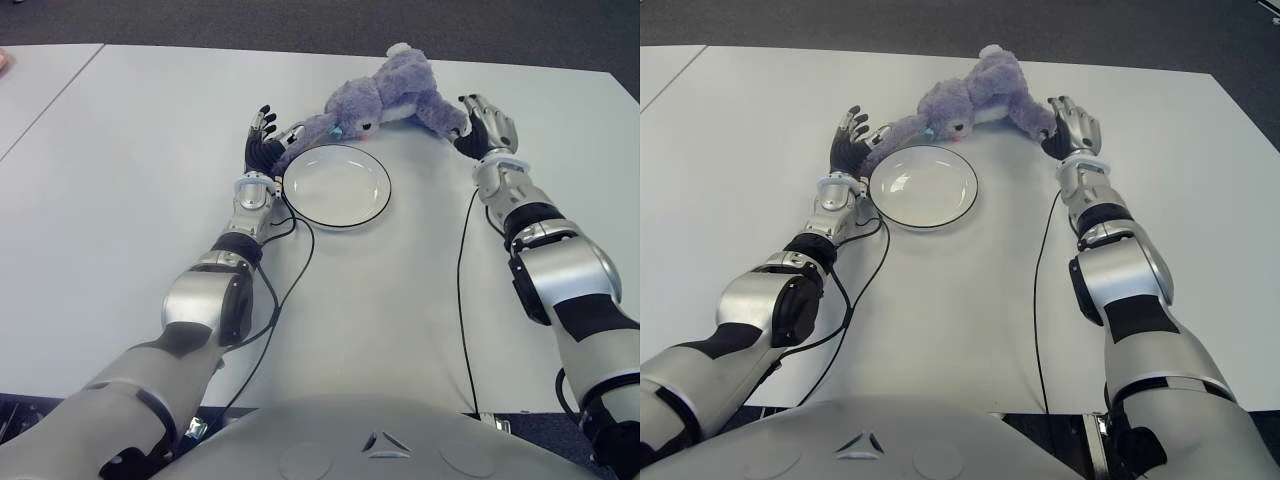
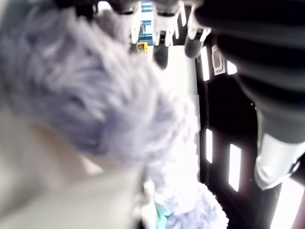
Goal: Put the doll into the plate.
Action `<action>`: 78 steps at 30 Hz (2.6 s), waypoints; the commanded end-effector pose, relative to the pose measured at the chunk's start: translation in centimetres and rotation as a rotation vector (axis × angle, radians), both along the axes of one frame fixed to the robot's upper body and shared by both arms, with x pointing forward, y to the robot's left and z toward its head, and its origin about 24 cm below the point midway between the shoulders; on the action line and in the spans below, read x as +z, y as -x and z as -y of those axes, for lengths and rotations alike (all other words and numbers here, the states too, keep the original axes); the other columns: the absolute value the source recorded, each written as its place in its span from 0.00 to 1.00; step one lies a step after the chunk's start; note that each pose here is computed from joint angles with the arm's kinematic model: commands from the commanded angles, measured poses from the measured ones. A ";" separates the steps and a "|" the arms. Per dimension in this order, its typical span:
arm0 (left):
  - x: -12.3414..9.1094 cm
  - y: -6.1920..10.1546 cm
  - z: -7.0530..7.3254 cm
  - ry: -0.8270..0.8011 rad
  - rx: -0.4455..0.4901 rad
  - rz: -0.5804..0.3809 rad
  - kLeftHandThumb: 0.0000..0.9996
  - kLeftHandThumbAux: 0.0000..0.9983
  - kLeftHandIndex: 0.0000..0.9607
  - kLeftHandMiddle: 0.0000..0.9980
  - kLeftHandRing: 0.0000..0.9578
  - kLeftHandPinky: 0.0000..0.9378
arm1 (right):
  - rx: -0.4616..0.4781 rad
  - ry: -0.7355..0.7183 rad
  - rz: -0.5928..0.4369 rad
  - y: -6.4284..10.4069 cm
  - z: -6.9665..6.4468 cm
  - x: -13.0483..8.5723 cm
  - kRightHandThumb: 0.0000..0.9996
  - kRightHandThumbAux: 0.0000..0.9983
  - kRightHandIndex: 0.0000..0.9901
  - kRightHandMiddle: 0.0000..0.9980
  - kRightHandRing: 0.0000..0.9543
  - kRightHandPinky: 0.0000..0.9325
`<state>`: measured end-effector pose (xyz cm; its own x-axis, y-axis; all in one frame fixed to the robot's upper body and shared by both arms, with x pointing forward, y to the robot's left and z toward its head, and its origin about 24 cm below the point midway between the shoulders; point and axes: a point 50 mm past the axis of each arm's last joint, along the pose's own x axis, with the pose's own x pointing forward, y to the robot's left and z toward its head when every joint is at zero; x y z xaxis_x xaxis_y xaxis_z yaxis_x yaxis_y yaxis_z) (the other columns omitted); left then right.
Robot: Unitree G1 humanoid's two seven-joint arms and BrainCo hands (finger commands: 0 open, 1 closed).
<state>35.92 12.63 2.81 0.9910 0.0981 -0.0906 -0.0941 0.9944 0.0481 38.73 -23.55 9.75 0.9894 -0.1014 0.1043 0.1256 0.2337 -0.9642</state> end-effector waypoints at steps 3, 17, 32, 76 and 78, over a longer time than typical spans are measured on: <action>-9.9 7.2 -0.2 0.016 0.005 -0.456 0.00 0.63 0.06 0.14 0.13 0.10 | 0.026 -0.145 -0.075 0.5 -1.8 -2.4 0.85 0.57 0.04 0.00 0.07 0.36; -7.7 4.9 0.9 -0.025 -0.017 -0.400 0.00 0.64 0.02 0.11 0.12 0.10 | 0.077 -0.123 -0.074 0.7 -2.7 -2.9 1.00 0.72 0.07 0.00 0.21 0.45; -6.9 4.2 0.7 -0.009 -0.004 -0.374 0.00 0.64 0.00 0.07 0.08 0.09 | 0.054 -0.161 -0.096 0.9 -2.1 -3.2 1.00 0.73 0.08 0.00 0.25 0.45; 5.4 -2.9 -10.4 -0.534 0.065 -0.122 0.00 0.82 0.02 0.19 0.21 0.19 | 0.383 -0.343 -0.396 10.2 1.8 -10.6 1.00 0.74 0.03 0.02 0.26 0.45; 5.4 -2.8 -10.9 -0.553 0.071 -0.128 0.00 0.81 0.03 0.19 0.21 0.21 | 0.380 -0.334 -0.417 10.5 2.5 -10.5 1.00 0.74 0.03 0.01 0.26 0.45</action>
<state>39.39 21.46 9.11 0.9743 0.2150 -0.0669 -0.1553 0.8567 0.4919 33.48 -23.98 5.64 0.9591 0.2766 0.0594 -0.1089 0.5548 -0.8248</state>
